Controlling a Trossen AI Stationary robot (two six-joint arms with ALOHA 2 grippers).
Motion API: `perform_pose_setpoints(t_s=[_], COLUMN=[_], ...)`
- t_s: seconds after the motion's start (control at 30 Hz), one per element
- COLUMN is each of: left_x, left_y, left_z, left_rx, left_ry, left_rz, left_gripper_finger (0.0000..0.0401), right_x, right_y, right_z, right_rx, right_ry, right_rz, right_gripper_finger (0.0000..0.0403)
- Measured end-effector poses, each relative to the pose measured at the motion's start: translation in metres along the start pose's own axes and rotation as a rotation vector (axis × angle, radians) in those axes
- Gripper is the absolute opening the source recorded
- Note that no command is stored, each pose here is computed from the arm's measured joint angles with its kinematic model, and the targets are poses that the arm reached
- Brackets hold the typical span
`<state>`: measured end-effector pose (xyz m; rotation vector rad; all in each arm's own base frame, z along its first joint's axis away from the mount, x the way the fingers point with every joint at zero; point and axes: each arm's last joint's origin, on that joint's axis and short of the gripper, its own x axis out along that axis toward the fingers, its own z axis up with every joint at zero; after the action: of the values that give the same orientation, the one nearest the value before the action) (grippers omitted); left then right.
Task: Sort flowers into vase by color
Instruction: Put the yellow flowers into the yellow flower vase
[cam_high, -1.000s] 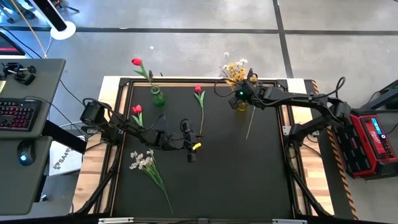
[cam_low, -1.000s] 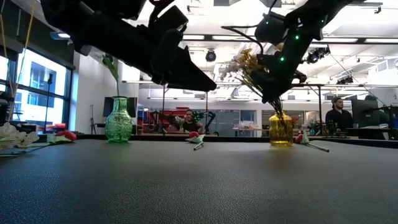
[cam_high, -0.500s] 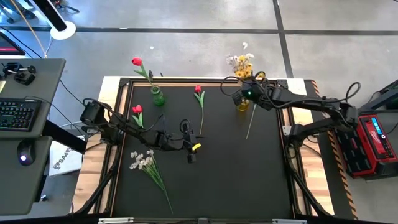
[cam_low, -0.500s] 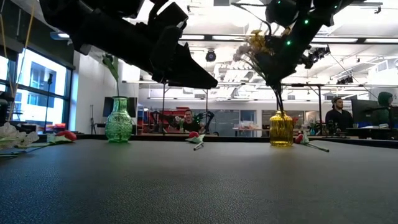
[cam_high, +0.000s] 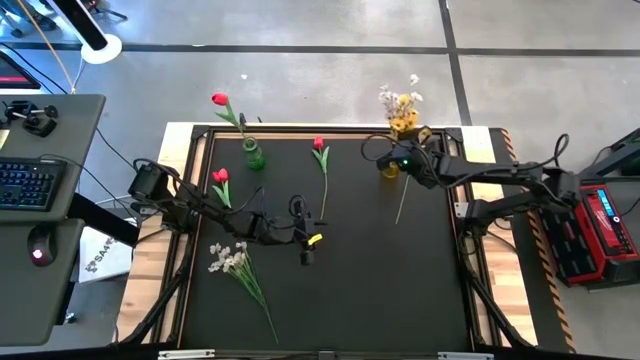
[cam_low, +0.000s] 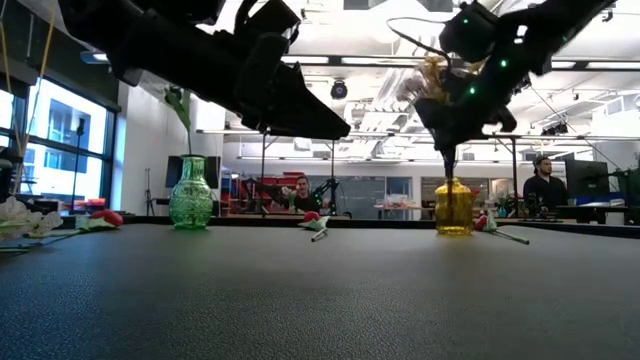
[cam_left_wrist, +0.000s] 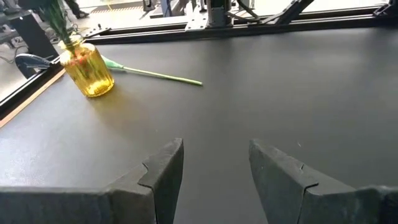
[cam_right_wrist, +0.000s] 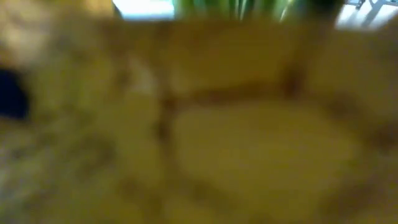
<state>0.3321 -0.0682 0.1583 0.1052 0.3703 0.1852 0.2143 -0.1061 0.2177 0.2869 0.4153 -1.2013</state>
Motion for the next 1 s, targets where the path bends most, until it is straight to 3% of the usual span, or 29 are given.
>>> perform_pose_setpoints(t_s=[0.27,0.47,1.0], left_x=[0.0,0.0,0.0], left_y=[0.0,0.0,-0.001], left_z=[0.002,0.002,0.002], left_rx=[-0.008,-0.012,-0.027], left_ry=[-0.017,-0.019,-0.019], left_rz=[0.0,-0.001,-0.002], left_gripper_finger=[0.017,0.017,0.017], right_x=[0.003,0.003,-0.011], right_y=[-0.003,-0.003,0.0], right_z=[-0.011,-0.013,0.021], right_rx=[0.07,0.065,-0.039], right_ry=[-0.007,0.018,0.119], right_rz=[0.006,0.015,-0.027], right_gripper_finger=[0.0002,0.0029,0.021])
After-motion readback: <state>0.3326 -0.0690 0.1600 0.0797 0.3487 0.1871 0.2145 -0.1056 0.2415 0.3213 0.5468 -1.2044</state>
